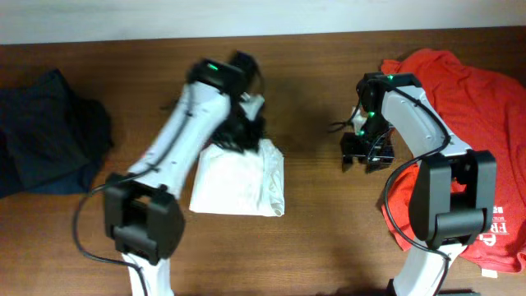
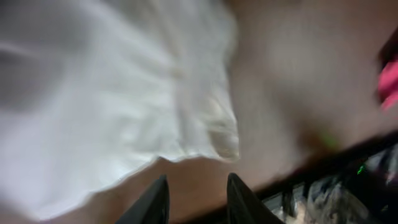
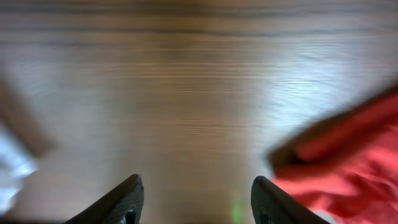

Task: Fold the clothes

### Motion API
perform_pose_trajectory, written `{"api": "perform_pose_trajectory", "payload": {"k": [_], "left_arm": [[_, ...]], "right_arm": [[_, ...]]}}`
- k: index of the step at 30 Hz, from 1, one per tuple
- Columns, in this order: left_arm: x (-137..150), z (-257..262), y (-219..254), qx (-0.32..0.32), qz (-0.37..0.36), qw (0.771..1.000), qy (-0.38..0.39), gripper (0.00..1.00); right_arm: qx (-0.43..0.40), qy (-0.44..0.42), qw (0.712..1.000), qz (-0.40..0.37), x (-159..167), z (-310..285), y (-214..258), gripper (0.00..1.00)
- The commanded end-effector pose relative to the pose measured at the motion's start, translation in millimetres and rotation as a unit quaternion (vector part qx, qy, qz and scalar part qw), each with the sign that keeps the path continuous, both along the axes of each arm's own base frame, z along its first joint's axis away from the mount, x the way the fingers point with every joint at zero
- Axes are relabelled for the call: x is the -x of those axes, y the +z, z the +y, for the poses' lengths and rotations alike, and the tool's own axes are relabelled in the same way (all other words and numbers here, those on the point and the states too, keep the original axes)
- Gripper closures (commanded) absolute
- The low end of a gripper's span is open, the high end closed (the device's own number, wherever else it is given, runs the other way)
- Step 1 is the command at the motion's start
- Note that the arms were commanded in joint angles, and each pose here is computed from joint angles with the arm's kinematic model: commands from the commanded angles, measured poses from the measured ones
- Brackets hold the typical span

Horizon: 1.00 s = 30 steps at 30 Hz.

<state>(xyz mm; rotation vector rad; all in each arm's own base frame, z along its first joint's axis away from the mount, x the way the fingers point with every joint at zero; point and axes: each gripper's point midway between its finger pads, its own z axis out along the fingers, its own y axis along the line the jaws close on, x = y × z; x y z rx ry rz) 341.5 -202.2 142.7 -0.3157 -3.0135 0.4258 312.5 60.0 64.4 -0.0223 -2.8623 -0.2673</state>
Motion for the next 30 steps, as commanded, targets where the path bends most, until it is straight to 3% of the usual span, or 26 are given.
{"api": "perform_pose_trajectory", "payload": {"k": [1, 3, 6, 12, 15, 18, 21, 30], "left_arm": [[-43, 66, 19, -0.010, -0.047, 0.996, 0.079, 0.64], [-55, 99, 11, -0.013, -0.044, 0.992, 0.121, 0.60], [-57, 121, -6, -0.017, -0.031, 0.988, 0.147, 0.59], [-48, 126, -55, -0.023, -0.010, 0.988, 0.152, 0.58], [-46, 126, -72, -0.022, -0.009, 0.988, 0.152, 0.58], [-49, 126, -79, -0.020, -0.018, 0.988, 0.152, 0.57], [-54, 125, -80, -0.016, -0.028, 0.988, 0.152, 0.56], [-60, 110, -43, 0.025, -0.070, 0.989, 0.124, 0.57]], "right_arm": [[-0.226, 0.063, 0.971, -0.038, -4, 73, 29, 0.38], [-0.273, 0.094, 0.955, -0.068, -10, 102, 36, 0.34], [-0.279, 0.138, 0.944, -0.107, -19, 131, 32, 0.33], [-0.230, 0.144, 0.952, -0.139, -33, 174, 10, 0.39], [-0.222, 0.152, 0.953, -0.138, -32, 187, -2, 0.54], [-0.173, 0.125, 0.969, -0.125, -34, 180, -20, 0.79], [-0.167, 0.123, 0.972, -0.112, -32, 179, -31, 0.96], [-0.149, 0.117, 0.977, -0.095, -31, 173, -48, 0.96]]}}
